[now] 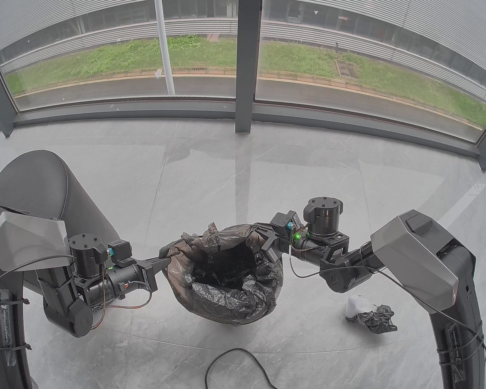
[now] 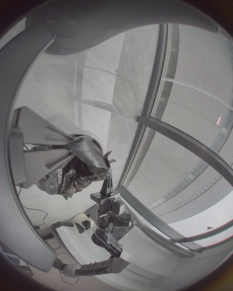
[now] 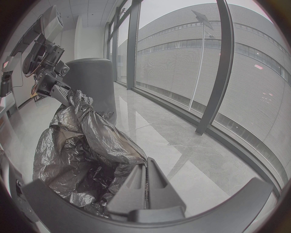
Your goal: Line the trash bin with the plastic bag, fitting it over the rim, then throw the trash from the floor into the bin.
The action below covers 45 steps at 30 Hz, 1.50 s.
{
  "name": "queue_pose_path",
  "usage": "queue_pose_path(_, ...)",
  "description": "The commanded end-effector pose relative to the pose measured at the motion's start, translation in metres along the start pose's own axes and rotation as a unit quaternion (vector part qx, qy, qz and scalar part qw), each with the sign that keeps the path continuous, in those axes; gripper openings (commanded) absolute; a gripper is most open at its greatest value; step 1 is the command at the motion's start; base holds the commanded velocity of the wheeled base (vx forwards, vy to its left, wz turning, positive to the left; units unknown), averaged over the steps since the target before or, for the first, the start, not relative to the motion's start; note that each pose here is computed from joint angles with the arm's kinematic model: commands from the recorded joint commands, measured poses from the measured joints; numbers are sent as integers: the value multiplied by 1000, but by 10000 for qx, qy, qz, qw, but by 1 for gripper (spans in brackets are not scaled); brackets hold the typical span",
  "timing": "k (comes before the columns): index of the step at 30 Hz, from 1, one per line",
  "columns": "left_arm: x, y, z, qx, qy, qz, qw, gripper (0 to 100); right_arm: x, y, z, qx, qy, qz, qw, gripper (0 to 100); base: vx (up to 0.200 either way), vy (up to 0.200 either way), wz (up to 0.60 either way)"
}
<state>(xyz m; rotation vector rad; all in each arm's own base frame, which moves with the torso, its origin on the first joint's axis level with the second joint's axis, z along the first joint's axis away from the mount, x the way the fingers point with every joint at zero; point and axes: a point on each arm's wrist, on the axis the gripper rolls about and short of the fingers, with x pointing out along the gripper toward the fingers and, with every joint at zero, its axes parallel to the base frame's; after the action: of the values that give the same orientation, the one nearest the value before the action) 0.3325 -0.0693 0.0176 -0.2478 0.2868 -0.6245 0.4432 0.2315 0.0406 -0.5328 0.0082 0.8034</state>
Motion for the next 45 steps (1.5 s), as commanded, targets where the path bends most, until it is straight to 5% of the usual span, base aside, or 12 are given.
queue_pose_path(1,0,2,-2,-29,28,21,10000,0,0,0,0,-4,-12,-5,10000,0,0,0,0)
queue_pose_path(21,31,4,2,28,-119,140,9998,0,0,-12,-13,43,145,-184,9997,0,0,0,0)
queue_pose_path(22,33,6,4,42,-164,177,9997,0,0,-11,-14,43,145,-184,9997,100,0,0,0)
queue_pose_path(45,57,14,7,110,-277,207,9993,0,8,-32,-20,-9,217,-960,9951,100,0,0,0)
